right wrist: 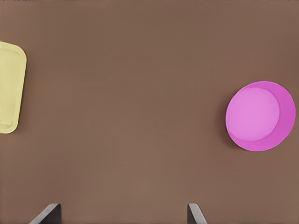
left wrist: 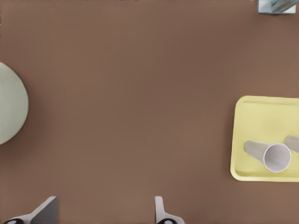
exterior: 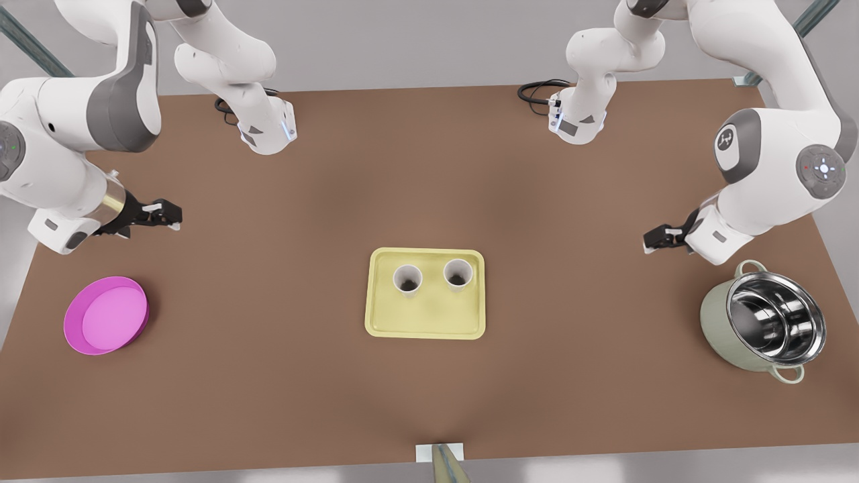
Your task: Use the left arm to pick up the white IKEA cup from the tray and place it on the middle-left position; use the right arm to pick up the white IKEA cup from the tray and place it on the middle-right position
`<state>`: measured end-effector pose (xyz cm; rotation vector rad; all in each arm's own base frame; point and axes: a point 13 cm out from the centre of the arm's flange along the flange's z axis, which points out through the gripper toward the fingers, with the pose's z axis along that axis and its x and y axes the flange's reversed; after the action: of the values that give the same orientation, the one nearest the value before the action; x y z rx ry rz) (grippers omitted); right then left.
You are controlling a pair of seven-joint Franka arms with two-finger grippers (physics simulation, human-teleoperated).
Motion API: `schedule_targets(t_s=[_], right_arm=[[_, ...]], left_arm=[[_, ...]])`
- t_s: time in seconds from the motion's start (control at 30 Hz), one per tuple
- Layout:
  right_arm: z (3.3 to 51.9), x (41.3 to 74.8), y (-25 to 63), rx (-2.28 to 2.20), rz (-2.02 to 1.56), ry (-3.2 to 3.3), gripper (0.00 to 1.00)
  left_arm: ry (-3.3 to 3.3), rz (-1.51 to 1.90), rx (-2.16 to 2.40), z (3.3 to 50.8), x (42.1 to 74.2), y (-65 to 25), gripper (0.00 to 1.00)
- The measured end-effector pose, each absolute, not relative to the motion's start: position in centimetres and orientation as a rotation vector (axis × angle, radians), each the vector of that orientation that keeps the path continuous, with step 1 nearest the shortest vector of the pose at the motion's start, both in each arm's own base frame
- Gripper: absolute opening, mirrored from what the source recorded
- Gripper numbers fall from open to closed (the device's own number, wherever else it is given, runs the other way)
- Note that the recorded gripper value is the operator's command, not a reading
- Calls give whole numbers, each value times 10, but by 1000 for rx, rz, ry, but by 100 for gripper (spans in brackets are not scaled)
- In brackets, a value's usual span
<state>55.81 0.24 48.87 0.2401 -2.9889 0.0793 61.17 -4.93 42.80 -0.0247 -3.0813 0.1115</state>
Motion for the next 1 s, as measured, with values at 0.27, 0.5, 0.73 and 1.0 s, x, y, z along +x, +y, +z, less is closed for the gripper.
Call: schedule_targets(t_s=[0.27,0.5,0.73,1.0], right_arm=[[399,580,179,594,54,-2912,100],[280,576,341,632,24,-2940,100],[190,569,419,491,-34,-3013,100],[121,560,439,297,-60,-3047,100]], left_arm=[[-3135,23,-86,446,614,-62,100],[-3165,12,-89,458,615,-63,100],[-3193,61,-145,482,606,-92,100],[-3140,97,-138,467,600,-101,100]])
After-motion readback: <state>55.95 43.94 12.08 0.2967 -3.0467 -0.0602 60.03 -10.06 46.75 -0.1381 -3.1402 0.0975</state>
